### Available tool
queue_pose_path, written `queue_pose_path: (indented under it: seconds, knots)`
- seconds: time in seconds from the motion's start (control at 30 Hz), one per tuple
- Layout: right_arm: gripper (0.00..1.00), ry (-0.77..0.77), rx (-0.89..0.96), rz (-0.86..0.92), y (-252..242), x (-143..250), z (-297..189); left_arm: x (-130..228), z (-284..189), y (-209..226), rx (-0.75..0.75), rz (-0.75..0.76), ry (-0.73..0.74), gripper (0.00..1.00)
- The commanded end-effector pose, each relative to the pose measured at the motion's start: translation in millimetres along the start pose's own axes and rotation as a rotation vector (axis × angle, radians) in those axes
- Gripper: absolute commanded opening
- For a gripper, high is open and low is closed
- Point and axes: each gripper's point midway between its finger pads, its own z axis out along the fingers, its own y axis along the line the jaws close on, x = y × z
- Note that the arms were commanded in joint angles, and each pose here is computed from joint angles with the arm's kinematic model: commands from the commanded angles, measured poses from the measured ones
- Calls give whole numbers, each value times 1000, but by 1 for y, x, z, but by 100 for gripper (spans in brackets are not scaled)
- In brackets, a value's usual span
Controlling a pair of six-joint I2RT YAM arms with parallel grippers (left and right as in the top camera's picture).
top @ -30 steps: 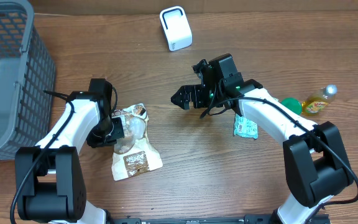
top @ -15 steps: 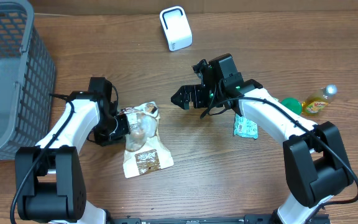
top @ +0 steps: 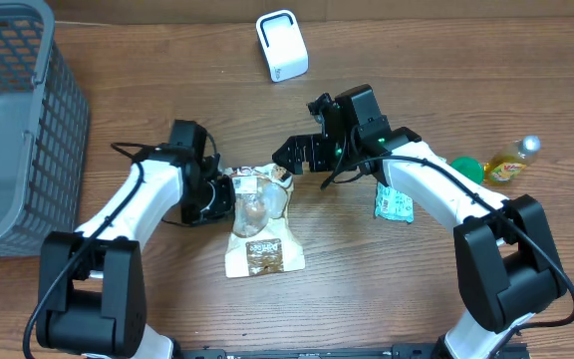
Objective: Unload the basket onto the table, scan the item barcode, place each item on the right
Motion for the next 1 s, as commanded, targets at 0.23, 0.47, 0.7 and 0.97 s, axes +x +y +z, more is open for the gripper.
queue_pose_path:
  seconds: [0.23, 0.47, 0.7, 0.97]
  knots:
    - [42, 187, 25, 68, 11, 47, -2, -28, -6, 25, -73, -20, -101, 8]
    - [23, 385, 38, 47, 48, 110, 10, -80, -23, 13, 49, 6, -298, 9]
    - [10, 451, 166, 106, 69, 151, 22, -113, -37, -21, 167, 108, -443, 12]
    - [10, 410, 265, 161, 65, 164, 32, -112, -23, -32, 167, 140, -428, 12]
